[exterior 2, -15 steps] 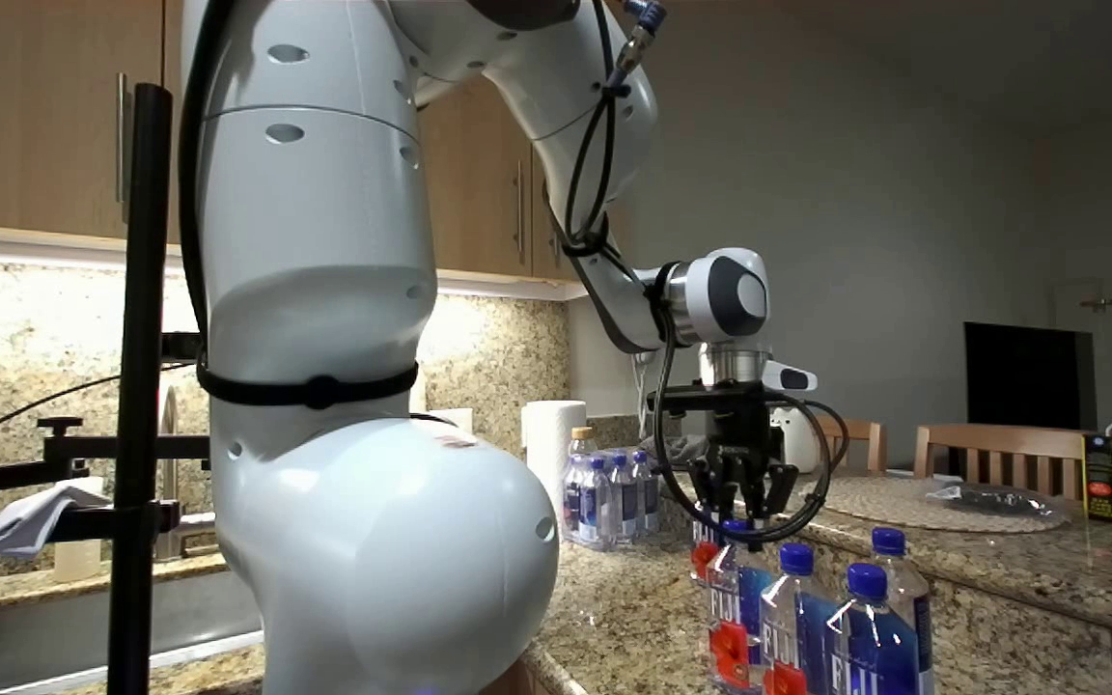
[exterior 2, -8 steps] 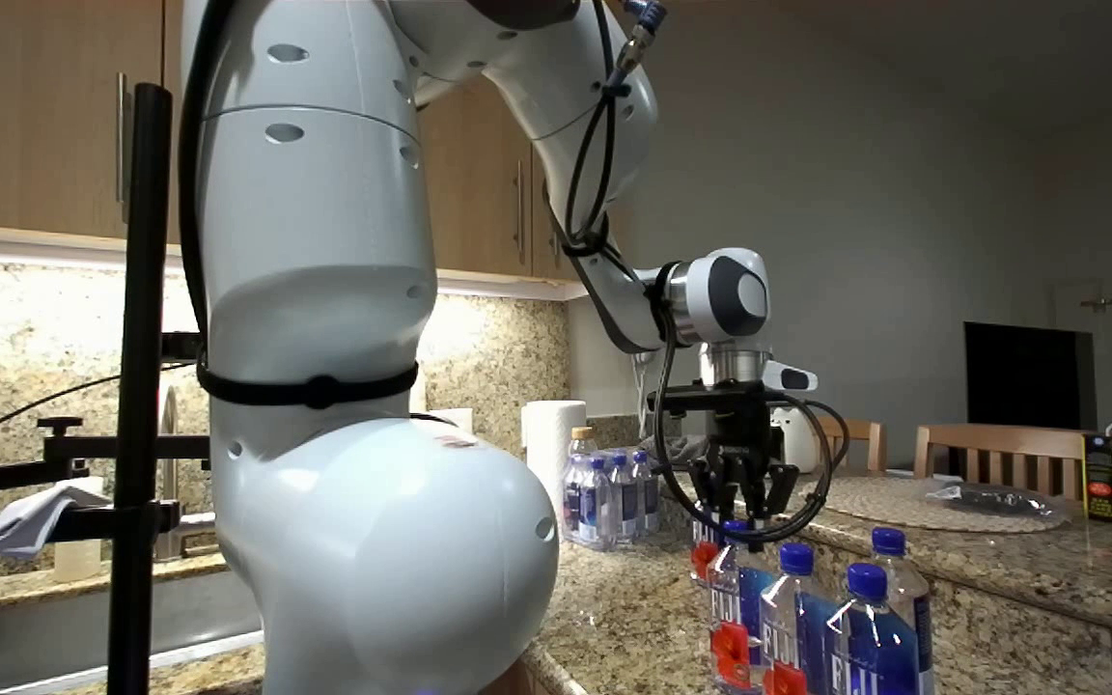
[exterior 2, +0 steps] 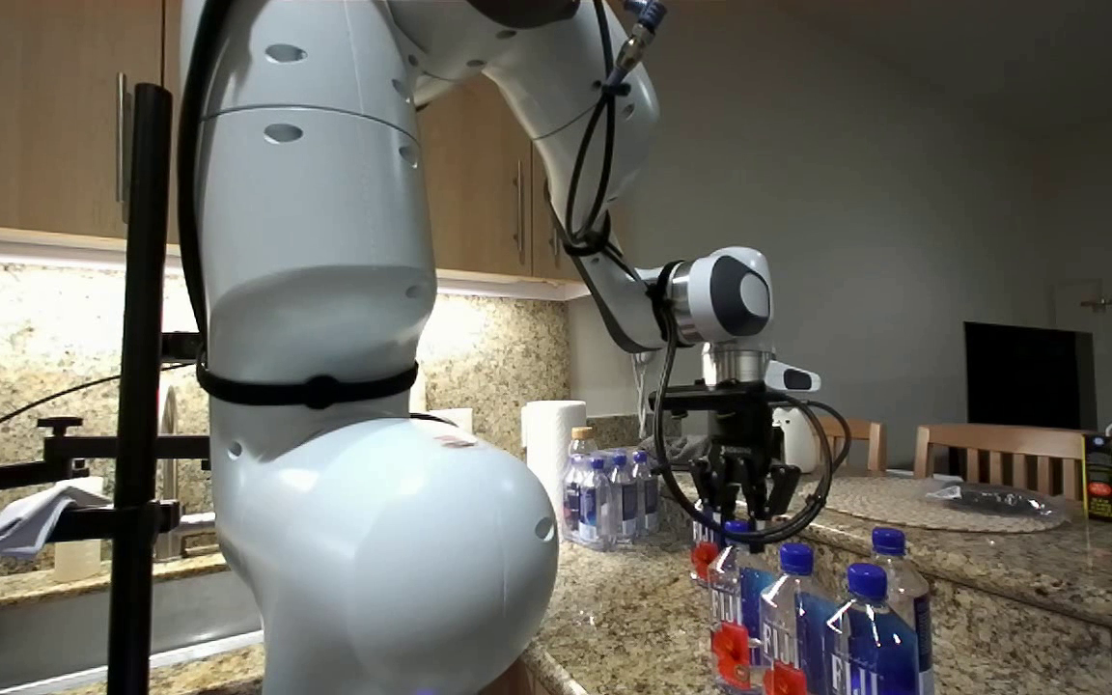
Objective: Line up the empty water bottles
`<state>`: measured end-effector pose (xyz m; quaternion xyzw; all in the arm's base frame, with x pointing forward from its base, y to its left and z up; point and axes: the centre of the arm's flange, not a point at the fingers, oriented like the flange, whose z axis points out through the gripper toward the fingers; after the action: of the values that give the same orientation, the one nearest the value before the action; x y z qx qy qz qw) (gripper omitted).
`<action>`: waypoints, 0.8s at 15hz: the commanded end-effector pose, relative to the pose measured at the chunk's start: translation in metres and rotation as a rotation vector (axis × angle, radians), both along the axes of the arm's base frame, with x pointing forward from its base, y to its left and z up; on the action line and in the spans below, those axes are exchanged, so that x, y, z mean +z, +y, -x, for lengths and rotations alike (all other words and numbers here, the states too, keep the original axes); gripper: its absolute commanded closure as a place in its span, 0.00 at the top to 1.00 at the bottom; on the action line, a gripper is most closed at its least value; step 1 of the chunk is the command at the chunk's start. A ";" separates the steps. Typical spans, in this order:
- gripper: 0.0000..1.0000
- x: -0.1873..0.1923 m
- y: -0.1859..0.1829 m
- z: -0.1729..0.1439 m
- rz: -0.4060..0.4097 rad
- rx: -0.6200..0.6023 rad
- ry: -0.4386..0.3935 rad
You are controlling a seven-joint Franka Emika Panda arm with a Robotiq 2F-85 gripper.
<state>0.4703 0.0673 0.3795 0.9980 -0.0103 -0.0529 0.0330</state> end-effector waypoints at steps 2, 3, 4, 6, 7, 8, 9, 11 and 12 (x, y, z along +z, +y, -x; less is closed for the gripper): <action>0.13 -0.002 -0.008 0.020 -0.026 -0.036 0.005; 0.13 -0.002 -0.008 0.022 -0.030 -0.038 0.004; 0.13 -0.002 -0.008 0.024 -0.030 -0.038 0.004; 0.13 -0.002 -0.010 0.027 -0.030 -0.036 0.005; 0.13 -0.004 -0.010 0.028 -0.026 -0.035 0.001; 0.13 -0.005 -0.011 0.028 -0.022 -0.033 0.000; 0.13 -0.007 -0.012 0.028 -0.018 -0.033 0.002; 0.13 -0.008 -0.012 0.027 -0.016 -0.033 0.006; 0.13 -0.009 -0.013 0.027 -0.014 -0.034 0.010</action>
<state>0.4554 0.0603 0.3782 0.9978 -0.0221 -0.0570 0.0254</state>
